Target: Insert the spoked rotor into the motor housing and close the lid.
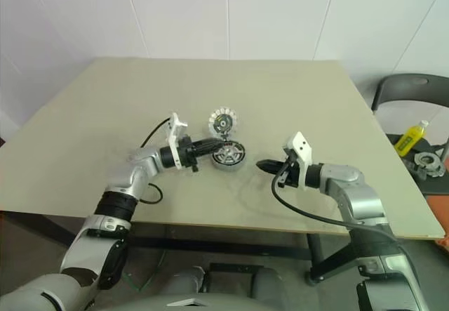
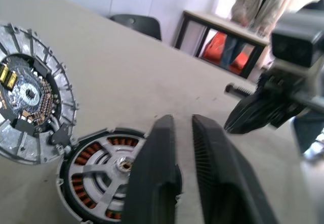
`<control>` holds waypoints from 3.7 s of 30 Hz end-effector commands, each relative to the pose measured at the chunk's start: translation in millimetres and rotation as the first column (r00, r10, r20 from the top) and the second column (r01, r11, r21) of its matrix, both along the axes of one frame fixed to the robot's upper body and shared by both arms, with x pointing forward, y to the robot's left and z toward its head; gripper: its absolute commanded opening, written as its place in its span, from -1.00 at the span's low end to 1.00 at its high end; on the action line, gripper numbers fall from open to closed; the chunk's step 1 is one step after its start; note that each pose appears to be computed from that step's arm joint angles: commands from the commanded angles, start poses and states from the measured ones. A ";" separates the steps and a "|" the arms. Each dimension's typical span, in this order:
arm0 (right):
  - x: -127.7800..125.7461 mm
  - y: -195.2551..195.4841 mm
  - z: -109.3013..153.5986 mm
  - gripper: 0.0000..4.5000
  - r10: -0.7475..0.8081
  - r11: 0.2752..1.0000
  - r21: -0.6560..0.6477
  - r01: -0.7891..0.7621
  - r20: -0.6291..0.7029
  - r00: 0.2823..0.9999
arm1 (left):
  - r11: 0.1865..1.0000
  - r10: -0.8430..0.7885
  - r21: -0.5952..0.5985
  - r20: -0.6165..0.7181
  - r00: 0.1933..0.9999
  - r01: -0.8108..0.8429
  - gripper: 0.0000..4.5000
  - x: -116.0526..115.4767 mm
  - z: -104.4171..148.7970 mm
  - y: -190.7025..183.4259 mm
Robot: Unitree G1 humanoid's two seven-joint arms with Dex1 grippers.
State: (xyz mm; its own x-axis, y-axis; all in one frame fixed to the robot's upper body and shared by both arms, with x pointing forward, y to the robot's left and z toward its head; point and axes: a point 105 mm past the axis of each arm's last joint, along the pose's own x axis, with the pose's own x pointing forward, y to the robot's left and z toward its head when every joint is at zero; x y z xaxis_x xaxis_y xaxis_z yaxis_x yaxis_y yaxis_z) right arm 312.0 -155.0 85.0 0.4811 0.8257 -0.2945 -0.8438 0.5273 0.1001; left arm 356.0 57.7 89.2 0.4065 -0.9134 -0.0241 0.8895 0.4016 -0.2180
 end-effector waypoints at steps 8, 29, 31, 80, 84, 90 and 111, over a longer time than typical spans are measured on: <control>0.4 6.3 11.6 -1.00 0.025 1.000 0.008 -0.026 0.037 0.999 | 0.980 0.119 0.148 0.111 0.987 -0.135 -0.99 28.3 -16.1 -18.2; -0.9 8.5 10.2 -1.00 0.021 1.000 0.013 -0.022 0.035 0.999 | 0.901 0.121 0.427 -0.069 0.990 -0.080 -0.99 22.2 -71.9 -3.3; 0.0 10.4 9.8 -1.00 0.024 1.000 0.013 -0.025 0.036 0.999 | 0.930 0.096 0.360 -0.023 0.995 -0.081 -0.99 22.0 -61.1 -9.3; 47.2 63.4 39.4 -0.73 0.744 0.472 -0.709 -0.524 0.003 0.668 | 0.968 0.224 0.041 0.309 0.924 -0.248 -1.00 -48.4 4.5 87.7; 43.8 67.5 36.2 -0.15 0.766 0.439 -0.717 -0.541 -0.015 0.643 | 0.968 0.217 0.053 0.305 0.927 -0.244 -1.00 -46.6 0.0 84.9; 42.6 76.4 30.7 0.76 0.796 0.394 -0.761 -0.516 0.001 0.605 | 0.970 0.208 0.058 0.302 0.930 -0.236 -1.00 -44.2 -2.9 79.5; 48.4 65.6 -4.1 0.59 0.777 0.361 -0.812 -0.458 -0.010 0.630 | 0.971 0.187 0.089 0.298 0.936 -0.222 -1.00 -40.4 -9.9 72.9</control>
